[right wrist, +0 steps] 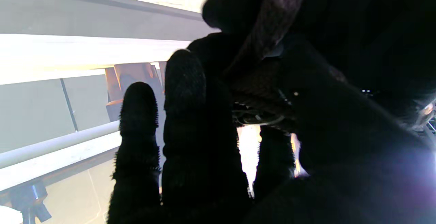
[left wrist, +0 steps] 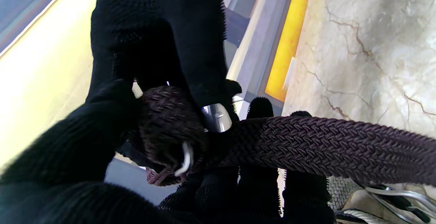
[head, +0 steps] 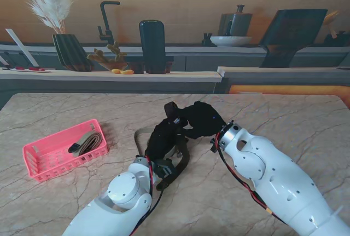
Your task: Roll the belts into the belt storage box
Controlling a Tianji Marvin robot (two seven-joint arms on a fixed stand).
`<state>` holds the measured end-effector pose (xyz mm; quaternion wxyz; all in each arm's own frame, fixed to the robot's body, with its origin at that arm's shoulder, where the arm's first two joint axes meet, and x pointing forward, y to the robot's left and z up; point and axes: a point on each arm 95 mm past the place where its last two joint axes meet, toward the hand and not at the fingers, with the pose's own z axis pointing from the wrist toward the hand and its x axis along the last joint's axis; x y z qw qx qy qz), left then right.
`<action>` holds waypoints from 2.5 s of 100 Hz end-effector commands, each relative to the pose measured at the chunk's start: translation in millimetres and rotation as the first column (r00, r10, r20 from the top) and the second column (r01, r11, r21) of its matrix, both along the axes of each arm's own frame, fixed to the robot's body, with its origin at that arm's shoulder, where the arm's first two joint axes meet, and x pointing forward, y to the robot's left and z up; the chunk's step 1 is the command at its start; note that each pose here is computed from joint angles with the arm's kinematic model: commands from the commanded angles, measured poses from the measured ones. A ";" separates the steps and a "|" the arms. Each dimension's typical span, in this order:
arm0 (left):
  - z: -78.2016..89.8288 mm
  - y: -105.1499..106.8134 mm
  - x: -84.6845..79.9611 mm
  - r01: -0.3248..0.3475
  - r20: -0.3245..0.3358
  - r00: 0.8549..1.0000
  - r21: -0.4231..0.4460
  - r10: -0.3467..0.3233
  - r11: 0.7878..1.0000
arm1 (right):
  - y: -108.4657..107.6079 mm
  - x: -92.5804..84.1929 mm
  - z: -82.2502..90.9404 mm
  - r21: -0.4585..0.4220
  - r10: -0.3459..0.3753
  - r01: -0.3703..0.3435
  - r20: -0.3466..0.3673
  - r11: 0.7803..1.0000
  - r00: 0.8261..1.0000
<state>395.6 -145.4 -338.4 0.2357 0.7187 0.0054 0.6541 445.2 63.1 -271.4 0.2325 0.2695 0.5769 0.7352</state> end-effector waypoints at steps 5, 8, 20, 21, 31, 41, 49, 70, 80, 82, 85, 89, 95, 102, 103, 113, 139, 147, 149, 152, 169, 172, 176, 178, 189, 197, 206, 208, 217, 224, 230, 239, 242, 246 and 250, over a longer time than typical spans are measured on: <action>27.7 -8.0 1.2 0.011 0.050 0.999 -0.019 -0.010 1.000 | -4.1 -6.5 -24.5 -0.045 -0.015 0.012 -0.054 0.999 0.998; 28.2 -7.7 1.3 0.007 0.048 0.999 -0.012 -0.006 1.000 | -4.9 -7.2 -24.1 -0.046 -0.017 0.015 -0.052 0.999 0.998; 28.4 -6.6 2.0 0.006 0.037 0.999 0.011 -0.007 1.000 | -9.7 -12.6 -19.3 -0.051 -0.025 0.023 -0.045 0.998 0.999; 28.3 -6.5 2.2 0.006 0.037 0.999 0.015 -0.007 1.000 | -10.2 -13.3 -18.6 -0.052 -0.026 0.024 -0.044 0.998 0.999; 26.5 -6.7 3.9 0.001 0.040 0.999 0.065 -0.004 0.998 | -16.1 -20.9 -8.5 -0.046 -0.030 0.029 -0.016 0.999 0.999; 23.1 -7.4 6.5 -0.008 0.062 0.998 0.142 -0.001 0.990 | -23.5 -29.3 5.7 -0.019 -0.043 0.044 0.038 0.999 0.998; 20.0 -7.9 8.2 -0.010 0.085 0.996 0.203 -0.007 0.979 | -29.9 -35.4 18.0 0.023 -0.066 0.064 0.080 0.998 0.995; 12.5 -9.0 11.5 -0.045 0.167 0.986 0.346 -0.014 0.937 | -47.0 -42.0 41.7 0.065 -0.144 0.136 0.133 0.989 0.981; 9.5 -9.1 12.3 -0.057 0.212 0.977 0.408 -0.033 0.911 | -52.8 -39.5 46.7 0.049 -0.168 0.163 0.106 0.985 0.980; 9.0 -9.1 12.3 -0.060 0.222 0.974 0.421 -0.039 0.905 | -53.6 -38.5 47.2 0.048 -0.172 0.168 0.096 0.985 0.980; 8.2 -9.1 12.5 -0.065 0.238 0.970 0.441 -0.047 0.895 | -54.6 -37.1 47.7 0.045 -0.176 0.173 0.077 0.984 0.981; 6.9 -8.9 13.0 -0.074 0.262 0.963 0.472 -0.060 0.878 | -55.8 -35.1 47.6 0.040 -0.182 0.180 0.045 0.983 0.982; 5.3 -8.7 13.7 -0.089 0.296 0.952 0.509 -0.077 0.856 | -56.4 -31.5 46.4 0.041 -0.191 0.191 -0.005 0.981 0.981; 4.0 -8.6 13.5 -0.099 0.325 0.941 0.540 -0.098 0.836 | -55.9 -26.6 43.5 0.047 -0.200 0.204 -0.073 0.978 0.977; 3.9 -8.5 13.4 -0.100 0.328 0.939 0.543 -0.101 0.834 | -55.9 -25.9 43.0 0.047 -0.200 0.205 -0.082 0.978 0.976; 3.4 -8.5 12.4 -0.110 0.361 0.924 0.572 -0.129 0.813 | -53.4 -17.9 36.7 0.058 -0.210 0.221 -0.145 0.974 0.967; 4.3 -8.9 11.0 -0.123 0.400 0.902 0.598 -0.162 0.792 | -43.0 -5.8 21.3 0.081 -0.158 0.187 -0.276 0.979 0.948; 4.0 -9.2 11.0 -0.123 0.402 0.901 0.601 -0.165 0.790 | -38.1 -4.1 16.8 0.103 -0.123 0.163 -0.315 0.981 0.941; 3.9 -9.2 11.1 -0.123 0.402 0.901 0.601 -0.165 0.790 | -36.8 -3.7 15.7 0.110 -0.114 0.157 -0.323 0.981 0.939; 3.8 -9.4 11.1 -0.122 0.402 0.901 0.601 -0.166 0.790 | -34.9 -3.1 13.9 0.118 -0.098 0.146 -0.337 0.982 0.936; 3.7 -10.4 11.5 -0.122 0.401 0.901 0.603 -0.168 0.789 | -24.2 0.2 5.1 0.144 -0.046 0.107 -0.376 0.984 0.926; 3.8 -10.6 11.4 -0.121 0.400 0.901 0.600 -0.166 0.790 | -22.8 1.1 3.9 0.145 -0.042 0.105 -0.380 0.984 0.924; 4.1 -10.7 11.2 -0.121 0.399 0.902 0.597 -0.163 0.793 | -21.2 2.6 2.9 0.149 -0.038 0.103 -0.384 0.983 0.923; 4.2 -10.7 11.1 -0.121 0.399 0.903 0.596 -0.162 0.794 | -20.4 3.3 2.5 0.152 -0.037 0.103 -0.386 0.983 0.922; 4.6 -10.3 10.9 -0.118 0.393 0.906 0.588 -0.156 0.800 | -18.3 6.8 3.9 0.186 -0.039 0.118 -0.378 0.975 0.925; 3.9 -9.1 12.0 -0.111 0.387 0.908 0.589 -0.159 0.801 | -18.5 7.1 10.2 0.229 -0.052 0.142 -0.357 0.963 0.933; 2.6 -7.6 13.9 -0.103 0.375 0.913 0.591 -0.160 0.800 | -20.4 5.0 23.4 0.282 -0.072 0.165 -0.312 0.945 0.947; 2.2 -7.4 14.3 -0.101 0.372 0.914 0.591 -0.159 0.800 | -21.3 4.2 27.0 0.291 -0.076 0.168 -0.300 0.942 0.951; 0.7 -6.1 15.3 -0.084 0.351 0.922 0.591 -0.163 0.802 | -25.2 0.5 42.4 0.316 -0.098 0.171 -0.233 0.933 0.968; -0.5 -5.3 16.3 -0.074 0.338 0.927 0.593 -0.164 0.802 | -28.0 -2.8 53.7 0.325 -0.109 0.165 -0.183 0.931 0.977; -1.3 -4.4 16.8 -0.064 0.325 0.931 0.592 -0.165 0.803 | -30.2 -5.4 62.9 0.328 -0.116 0.156 -0.136 0.932 0.984; -2.1 -3.1 17.1 -0.047 0.305 0.938 0.589 -0.167 0.807 | -33.5 -9.4 76.1 0.319 -0.123 0.137 -0.065 0.938 0.990; -2.3 -2.7 17.1 -0.043 0.299 0.939 0.587 -0.168 0.808 | -34.6 -10.6 80.4 0.315 -0.125 0.132 -0.042 0.940 0.991; -2.4 -2.1 17.1 -0.037 0.293 0.941 0.584 -0.168 0.811 | -36.1 -12.1 85.7 0.308 -0.127 0.125 -0.016 0.943 0.992; -2.2 -1.7 16.8 -0.030 0.285 0.944 0.578 -0.167 0.816 | -37.5 -13.4 90.9 0.300 -0.128 0.120 0.007 0.946 0.992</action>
